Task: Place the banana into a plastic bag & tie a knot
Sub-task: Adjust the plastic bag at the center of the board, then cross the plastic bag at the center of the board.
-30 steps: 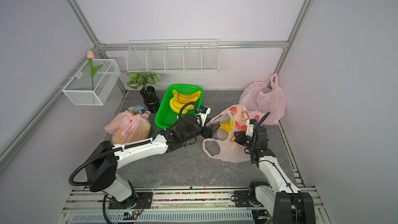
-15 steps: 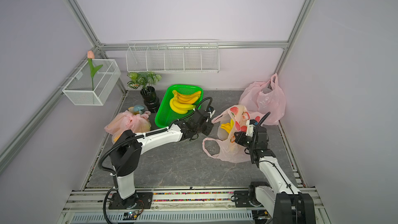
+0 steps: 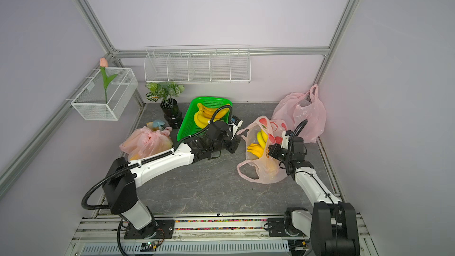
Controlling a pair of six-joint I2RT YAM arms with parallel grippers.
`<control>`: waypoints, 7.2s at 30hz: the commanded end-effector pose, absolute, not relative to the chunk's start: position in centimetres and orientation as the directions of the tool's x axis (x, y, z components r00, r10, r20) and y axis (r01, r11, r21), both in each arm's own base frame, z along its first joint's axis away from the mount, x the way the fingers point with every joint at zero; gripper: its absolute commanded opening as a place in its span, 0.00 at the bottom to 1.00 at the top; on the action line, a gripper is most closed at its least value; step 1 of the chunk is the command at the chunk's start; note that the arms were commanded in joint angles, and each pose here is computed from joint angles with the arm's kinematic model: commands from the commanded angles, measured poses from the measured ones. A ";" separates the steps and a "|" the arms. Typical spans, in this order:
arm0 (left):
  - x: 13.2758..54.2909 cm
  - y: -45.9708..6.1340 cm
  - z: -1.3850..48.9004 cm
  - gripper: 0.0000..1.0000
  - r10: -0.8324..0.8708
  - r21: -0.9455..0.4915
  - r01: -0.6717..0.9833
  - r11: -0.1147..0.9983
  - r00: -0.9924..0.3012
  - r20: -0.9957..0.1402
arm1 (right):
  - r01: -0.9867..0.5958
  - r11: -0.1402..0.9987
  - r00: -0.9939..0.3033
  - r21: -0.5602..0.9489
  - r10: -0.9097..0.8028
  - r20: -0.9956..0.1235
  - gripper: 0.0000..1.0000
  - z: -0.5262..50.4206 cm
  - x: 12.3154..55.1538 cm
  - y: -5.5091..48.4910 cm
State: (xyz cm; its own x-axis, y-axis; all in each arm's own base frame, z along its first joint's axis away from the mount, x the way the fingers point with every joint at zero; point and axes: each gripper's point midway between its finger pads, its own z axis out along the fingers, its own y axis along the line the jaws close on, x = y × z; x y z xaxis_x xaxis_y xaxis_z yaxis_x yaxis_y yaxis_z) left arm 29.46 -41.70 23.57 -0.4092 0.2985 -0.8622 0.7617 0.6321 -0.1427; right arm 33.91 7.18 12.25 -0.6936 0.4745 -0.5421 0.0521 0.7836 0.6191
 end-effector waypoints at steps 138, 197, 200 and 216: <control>23.0 -40.9 42.1 0.00 0.105 -0.043 0.950 0.308 -0.079 -0.991 | -0.868 0.462 -0.153 0.185 0.107 -0.982 0.21 37.7 26.1 22.0; 25.4 -38.5 36.6 1.00 0.042 0.237 0.919 0.314 0.236 -0.971 | -0.837 0.518 -0.167 0.178 0.068 -0.984 0.07 36.4 25.5 21.8; 26.0 -39.2 36.2 1.00 0.057 0.246 0.920 0.306 0.240 -0.969 | -0.838 0.517 -0.167 0.177 0.066 -0.984 0.07 36.4 25.6 21.8; 26.8 -42.8 33.4 0.90 0.145 0.273 0.945 0.180 0.249 -0.958 | -0.845 0.506 -0.167 0.172 0.057 -0.984 0.07 36.2 25.5 22.0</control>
State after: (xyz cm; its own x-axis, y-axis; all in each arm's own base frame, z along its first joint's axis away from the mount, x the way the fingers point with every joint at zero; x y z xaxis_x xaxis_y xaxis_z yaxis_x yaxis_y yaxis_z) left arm 27.82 -41.98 33.25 0.2117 0.1439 -0.9667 0.9356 0.2562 0.2430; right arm 26.09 21.79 35.06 -0.2174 0.0559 -0.9745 -0.8206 0.5302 0.2135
